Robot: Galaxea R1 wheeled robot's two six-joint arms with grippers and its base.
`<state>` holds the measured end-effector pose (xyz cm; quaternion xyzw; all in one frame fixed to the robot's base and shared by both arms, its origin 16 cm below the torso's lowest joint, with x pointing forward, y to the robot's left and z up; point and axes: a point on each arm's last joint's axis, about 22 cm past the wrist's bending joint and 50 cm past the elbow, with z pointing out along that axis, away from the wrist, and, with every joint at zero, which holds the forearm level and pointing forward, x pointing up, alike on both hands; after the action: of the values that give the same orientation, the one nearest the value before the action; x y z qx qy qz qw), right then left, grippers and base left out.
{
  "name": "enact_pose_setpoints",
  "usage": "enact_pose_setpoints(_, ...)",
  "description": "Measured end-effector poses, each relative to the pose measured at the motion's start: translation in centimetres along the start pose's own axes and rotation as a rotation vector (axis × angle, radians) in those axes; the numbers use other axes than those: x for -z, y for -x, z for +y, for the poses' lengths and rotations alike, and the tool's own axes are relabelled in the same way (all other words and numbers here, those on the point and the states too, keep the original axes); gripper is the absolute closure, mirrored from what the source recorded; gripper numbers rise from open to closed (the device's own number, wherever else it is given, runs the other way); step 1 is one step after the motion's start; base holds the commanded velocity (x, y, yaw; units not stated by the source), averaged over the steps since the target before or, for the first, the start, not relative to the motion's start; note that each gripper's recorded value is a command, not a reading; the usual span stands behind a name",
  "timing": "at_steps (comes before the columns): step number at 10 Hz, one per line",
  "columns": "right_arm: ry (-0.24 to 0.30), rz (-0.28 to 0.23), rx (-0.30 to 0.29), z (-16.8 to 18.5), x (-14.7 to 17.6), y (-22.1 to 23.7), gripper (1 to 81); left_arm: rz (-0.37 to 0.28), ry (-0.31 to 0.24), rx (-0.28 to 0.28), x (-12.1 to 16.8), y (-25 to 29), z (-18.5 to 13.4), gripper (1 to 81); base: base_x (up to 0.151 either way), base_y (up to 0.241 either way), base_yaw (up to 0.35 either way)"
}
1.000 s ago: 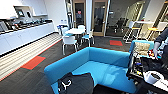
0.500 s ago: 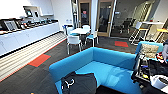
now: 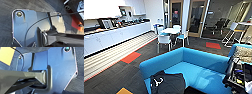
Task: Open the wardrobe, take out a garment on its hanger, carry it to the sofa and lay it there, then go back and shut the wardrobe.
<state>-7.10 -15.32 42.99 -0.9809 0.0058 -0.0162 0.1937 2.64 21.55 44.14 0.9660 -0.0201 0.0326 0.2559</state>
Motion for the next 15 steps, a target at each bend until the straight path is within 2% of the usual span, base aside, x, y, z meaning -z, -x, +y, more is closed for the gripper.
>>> enact_pose_setpoints(1,0.001,-0.003,0.001,0.0,0.0,0.0,1.0,-0.008,-0.001,0.004,0.0,0.7,0.1,1.0,0.0,0.0,0.182)
enact_pose_setpoints(2,0.007,-0.03,0.001,0.2,0.0,0.5,1.0,-0.014,-0.006,0.006,0.0,1.2,0.0,1.0,0.0,0.0,0.208)
enact_pose_setpoints(3,0.015,-0.061,0.003,0.3,0.0,1.0,1.0,-0.015,-0.021,0.005,0.1,1.2,-0.6,1.0,0.0,0.0,0.226)
enact_pose_setpoints(4,0.018,-0.069,0.006,0.4,-0.1,0.7,1.0,-0.022,-0.05,0.004,0.1,1.4,-1.2,1.0,0.0,0.0,0.228)
enact_pose_setpoints(5,0.02,-0.072,0.007,0.5,-0.2,0.5,1.0,-0.027,-0.078,0.004,0.0,1.4,-1.8,1.0,0.0,0.0,0.228)
enact_pose_setpoints(9,0.034,-0.075,0.01,1.2,0.0,0.6,1.0,-0.064,-0.121,0.015,-0.1,3.9,-2.1,1.0,0.0,0.0,0.228)
enact_pose_setpoints(15,0.048,-0.089,0.012,1.7,0.0,0.7,1.0,-0.075,-0.135,0.017,-1.0,4.1,-1.1,1.0,0.0,0.0,0.242)
